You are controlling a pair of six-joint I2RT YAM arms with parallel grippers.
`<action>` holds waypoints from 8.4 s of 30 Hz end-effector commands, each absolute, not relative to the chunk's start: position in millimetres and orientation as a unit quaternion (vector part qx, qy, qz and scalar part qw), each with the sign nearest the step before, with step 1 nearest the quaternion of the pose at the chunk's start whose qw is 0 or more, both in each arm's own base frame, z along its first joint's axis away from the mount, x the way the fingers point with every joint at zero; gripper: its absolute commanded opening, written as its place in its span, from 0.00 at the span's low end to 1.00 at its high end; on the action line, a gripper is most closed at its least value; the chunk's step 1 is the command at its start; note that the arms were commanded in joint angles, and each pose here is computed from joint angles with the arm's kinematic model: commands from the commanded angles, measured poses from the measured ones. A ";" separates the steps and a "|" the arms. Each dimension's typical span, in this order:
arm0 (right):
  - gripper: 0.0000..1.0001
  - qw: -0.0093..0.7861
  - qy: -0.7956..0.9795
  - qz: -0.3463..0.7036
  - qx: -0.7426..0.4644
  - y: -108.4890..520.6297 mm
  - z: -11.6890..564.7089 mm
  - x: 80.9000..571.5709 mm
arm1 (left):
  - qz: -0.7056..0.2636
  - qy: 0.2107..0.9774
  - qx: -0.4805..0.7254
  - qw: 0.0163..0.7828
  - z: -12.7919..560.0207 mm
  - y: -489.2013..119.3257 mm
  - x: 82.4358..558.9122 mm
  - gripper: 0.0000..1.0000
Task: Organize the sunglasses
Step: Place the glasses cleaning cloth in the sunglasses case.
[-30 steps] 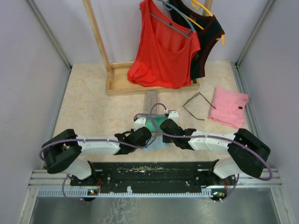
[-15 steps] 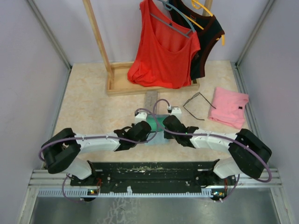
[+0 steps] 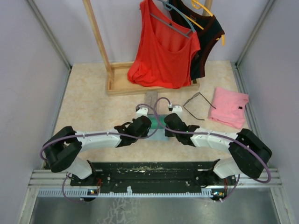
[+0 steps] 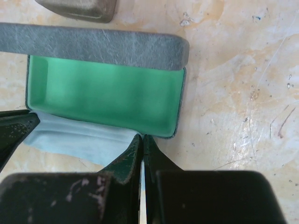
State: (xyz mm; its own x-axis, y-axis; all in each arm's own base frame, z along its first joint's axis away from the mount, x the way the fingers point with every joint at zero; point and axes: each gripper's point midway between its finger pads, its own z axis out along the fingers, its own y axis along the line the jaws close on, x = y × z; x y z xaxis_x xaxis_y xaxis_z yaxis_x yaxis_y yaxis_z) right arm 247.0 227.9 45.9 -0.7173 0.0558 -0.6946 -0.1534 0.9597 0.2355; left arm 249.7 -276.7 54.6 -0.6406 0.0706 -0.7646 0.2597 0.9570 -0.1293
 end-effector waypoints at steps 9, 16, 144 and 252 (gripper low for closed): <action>0.00 0.425 0.891 0.157 -0.007 240.0 80.3 280.2 | -0.108 0.895 0.091 0.423 59.2 -274.5 268.1 0.00; 0.00 0.428 0.892 0.148 -0.002 239.8 80.8 288.0 | -0.111 0.894 0.090 0.425 60.7 -277.5 275.2 0.00; 0.00 0.436 0.887 0.153 0.007 237.4 77.3 313.4 | -0.109 0.886 0.064 0.445 61.3 -271.1 314.8 0.00; 0.33 0.418 0.898 0.087 0.105 131.1 105.8 285.0 | -0.139 0.845 -0.032 0.515 153.2 -207.8 306.0 0.52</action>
